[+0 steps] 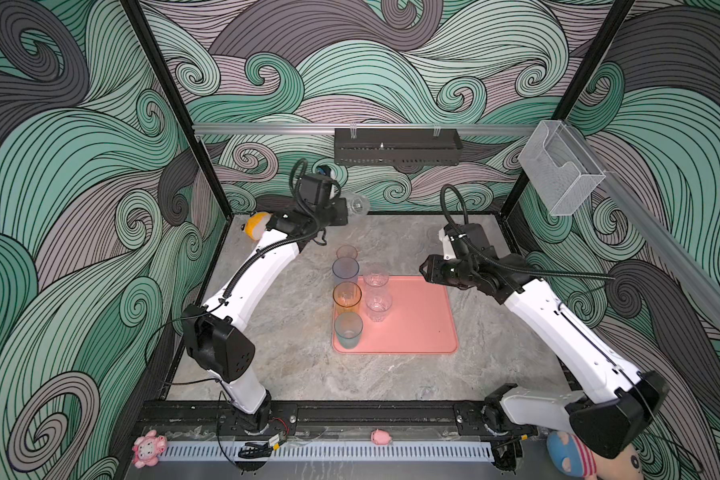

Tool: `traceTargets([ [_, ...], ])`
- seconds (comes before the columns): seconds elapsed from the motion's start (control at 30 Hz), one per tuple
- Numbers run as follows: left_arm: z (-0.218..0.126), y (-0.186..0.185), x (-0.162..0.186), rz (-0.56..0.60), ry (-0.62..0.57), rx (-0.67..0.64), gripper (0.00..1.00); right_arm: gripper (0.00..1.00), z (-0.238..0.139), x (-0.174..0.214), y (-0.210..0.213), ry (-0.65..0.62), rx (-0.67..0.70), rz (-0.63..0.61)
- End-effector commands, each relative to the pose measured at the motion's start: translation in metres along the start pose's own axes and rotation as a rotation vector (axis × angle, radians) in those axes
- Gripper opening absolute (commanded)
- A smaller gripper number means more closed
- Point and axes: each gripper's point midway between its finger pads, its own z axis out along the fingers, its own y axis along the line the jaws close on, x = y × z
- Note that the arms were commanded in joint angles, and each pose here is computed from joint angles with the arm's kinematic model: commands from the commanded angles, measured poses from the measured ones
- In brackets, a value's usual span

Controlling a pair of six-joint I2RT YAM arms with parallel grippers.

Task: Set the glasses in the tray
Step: 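Carry the clear glass over the tray with the left gripper while the right approaches, then release the clear glass on the tray while the right gripper grasps it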

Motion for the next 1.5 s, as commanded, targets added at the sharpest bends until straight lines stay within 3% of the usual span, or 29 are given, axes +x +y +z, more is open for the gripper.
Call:
traceTargets([
  [0.0, -0.003, -0.039, 0.012, 0.053, 0.033, 0.055, 0.0, 0.48, -0.024, -0.003, -0.003, -0.019, 0.017, 0.005],
  [0.2, 0.009, -0.092, 0.055, 0.102, 0.135, 0.118, 0.0, 0.57, -0.043, -0.008, 0.005, -0.079, -0.014, -0.014],
  [0.6, 0.022, -0.151, 0.138, 0.123, 0.301, 0.177, 0.0, 0.56, -0.009, 0.011, -0.001, 0.003, -0.001, -0.011],
  [1.23, 0.059, -0.152, 0.261, 0.154, 0.652, 0.129, 0.0, 0.55, 0.063, 0.092, -0.072, 0.233, 0.166, 0.046],
  [1.47, 0.063, -0.15, 0.276, 0.161, 0.685, 0.132, 0.06, 0.54, 0.077, 0.109, -0.083, 0.278, 0.177, 0.063],
])
